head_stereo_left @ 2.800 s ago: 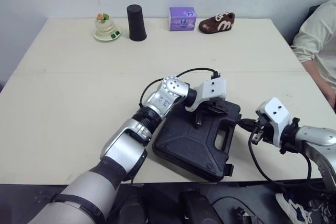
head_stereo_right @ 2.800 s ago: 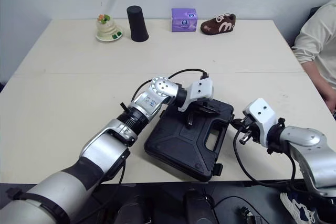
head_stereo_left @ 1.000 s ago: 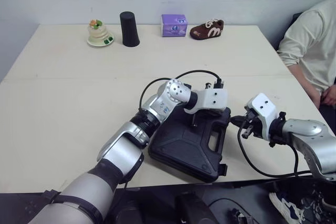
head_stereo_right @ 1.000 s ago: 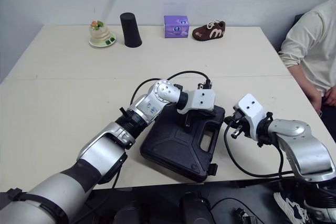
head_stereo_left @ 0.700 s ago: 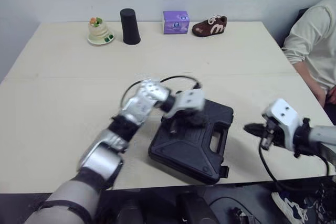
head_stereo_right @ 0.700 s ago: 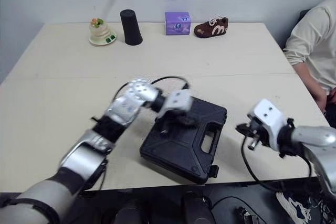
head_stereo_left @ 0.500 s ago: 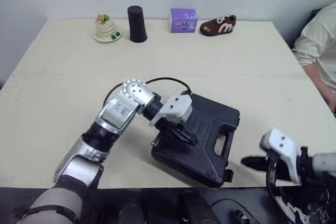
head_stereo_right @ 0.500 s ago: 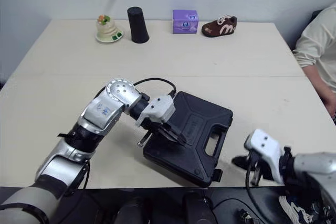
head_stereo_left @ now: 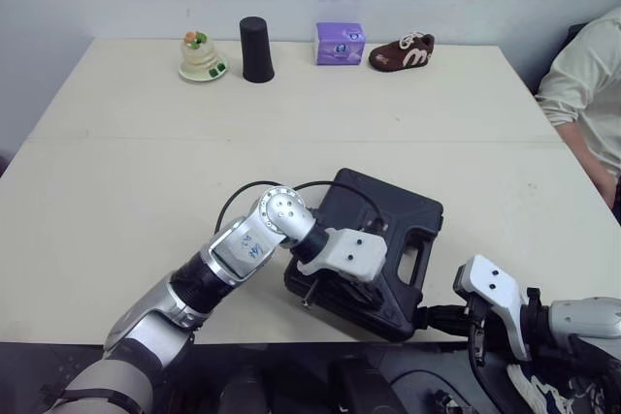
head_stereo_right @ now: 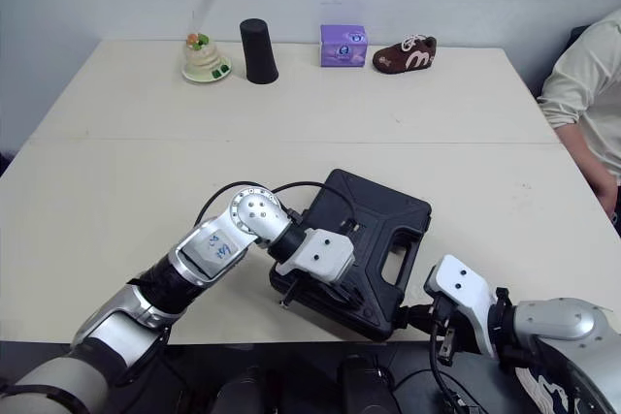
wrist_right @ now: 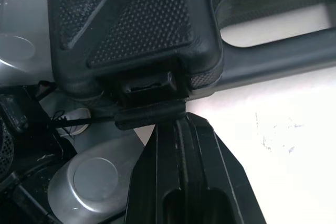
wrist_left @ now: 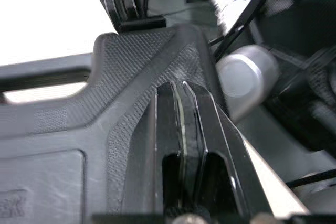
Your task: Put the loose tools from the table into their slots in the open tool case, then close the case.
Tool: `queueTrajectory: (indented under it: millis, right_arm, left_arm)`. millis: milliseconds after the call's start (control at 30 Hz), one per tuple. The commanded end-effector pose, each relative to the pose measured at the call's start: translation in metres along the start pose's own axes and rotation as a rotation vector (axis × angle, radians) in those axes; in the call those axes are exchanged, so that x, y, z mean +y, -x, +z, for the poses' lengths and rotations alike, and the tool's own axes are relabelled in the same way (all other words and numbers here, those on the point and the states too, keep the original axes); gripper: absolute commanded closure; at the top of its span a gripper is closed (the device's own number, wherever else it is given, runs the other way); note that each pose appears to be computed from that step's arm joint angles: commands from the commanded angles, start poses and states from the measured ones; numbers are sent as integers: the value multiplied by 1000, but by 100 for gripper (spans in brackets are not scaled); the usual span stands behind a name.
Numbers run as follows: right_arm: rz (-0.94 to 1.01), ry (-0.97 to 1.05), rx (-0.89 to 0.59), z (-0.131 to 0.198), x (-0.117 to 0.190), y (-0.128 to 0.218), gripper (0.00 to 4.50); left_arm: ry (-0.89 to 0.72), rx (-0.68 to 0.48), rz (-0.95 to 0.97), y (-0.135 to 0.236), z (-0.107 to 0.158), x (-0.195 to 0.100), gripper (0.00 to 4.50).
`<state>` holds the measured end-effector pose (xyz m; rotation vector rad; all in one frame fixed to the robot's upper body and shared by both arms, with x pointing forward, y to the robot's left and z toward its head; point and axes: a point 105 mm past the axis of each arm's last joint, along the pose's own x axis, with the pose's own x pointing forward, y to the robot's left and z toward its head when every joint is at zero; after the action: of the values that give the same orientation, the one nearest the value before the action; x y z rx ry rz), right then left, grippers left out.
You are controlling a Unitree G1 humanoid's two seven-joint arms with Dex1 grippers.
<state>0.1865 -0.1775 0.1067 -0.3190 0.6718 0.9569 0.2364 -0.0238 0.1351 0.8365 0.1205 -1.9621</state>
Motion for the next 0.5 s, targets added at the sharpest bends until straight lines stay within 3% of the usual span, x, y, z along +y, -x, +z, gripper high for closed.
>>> queueTrajectory:
  millis: [33,267,400,500]
  right_arm:
    - [27,10,-38,10,9,0,450]
    - [36,-6,-83,21,10,-5,450]
    - [81,-67,-202,45,13,-4,450]
    - [84,-64,-186,46,15,-3,450]
  left_arm:
    - [77,120,-2,-15,-31,-4,448]
    - [58,145,-19,-22,-38,-5,448]
    - [61,148,-17,-22,-40,-2,448]
    - [63,146,-14,-22,-40,-1,448]
